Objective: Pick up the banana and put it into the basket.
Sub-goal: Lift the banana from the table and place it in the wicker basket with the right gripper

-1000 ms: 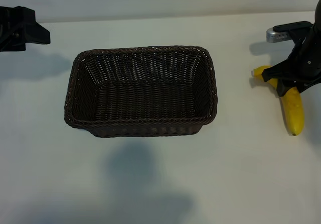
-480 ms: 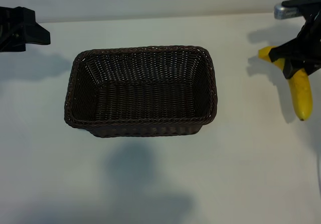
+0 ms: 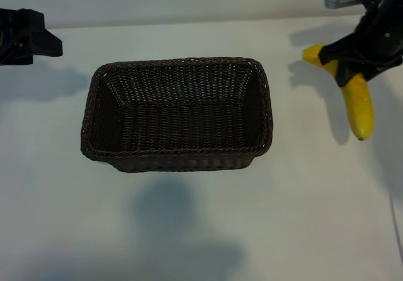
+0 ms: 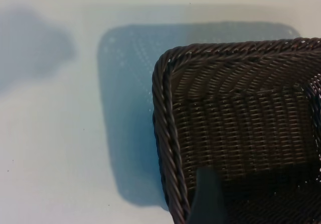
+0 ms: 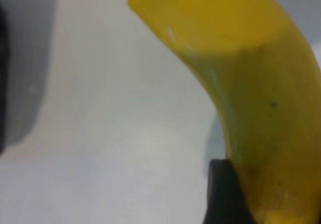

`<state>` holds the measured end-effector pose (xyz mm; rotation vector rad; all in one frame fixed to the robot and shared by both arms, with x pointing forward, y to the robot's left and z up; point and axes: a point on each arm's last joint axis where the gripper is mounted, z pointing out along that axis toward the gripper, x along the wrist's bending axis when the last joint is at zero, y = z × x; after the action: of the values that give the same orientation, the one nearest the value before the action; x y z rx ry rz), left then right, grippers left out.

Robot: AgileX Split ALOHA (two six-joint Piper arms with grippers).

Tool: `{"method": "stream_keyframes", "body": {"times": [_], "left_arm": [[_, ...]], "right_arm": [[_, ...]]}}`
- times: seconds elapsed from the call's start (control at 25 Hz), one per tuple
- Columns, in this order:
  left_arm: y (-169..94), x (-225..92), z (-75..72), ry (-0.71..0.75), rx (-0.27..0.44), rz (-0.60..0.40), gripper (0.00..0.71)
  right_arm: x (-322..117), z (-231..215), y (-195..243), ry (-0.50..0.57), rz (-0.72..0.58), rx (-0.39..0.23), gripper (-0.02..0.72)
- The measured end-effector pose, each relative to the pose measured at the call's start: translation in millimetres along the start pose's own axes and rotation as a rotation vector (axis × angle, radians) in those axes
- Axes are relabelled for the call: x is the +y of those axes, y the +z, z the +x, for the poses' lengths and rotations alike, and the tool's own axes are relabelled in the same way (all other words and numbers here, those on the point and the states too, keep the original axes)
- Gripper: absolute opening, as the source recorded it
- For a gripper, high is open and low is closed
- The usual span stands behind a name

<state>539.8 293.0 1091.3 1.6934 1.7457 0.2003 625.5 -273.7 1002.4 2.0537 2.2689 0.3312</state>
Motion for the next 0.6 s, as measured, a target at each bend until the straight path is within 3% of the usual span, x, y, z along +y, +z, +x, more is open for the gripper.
{"method": "stream_keyframes", "body": {"times": [0.6], "left_arm": [[0.0, 0.0, 0.0, 0.000, 0.000, 0.000, 0.563]], "right_arm": [[5.6, 111.2, -19.7, -0.279, -0.045, 0.065, 0.408]]}}
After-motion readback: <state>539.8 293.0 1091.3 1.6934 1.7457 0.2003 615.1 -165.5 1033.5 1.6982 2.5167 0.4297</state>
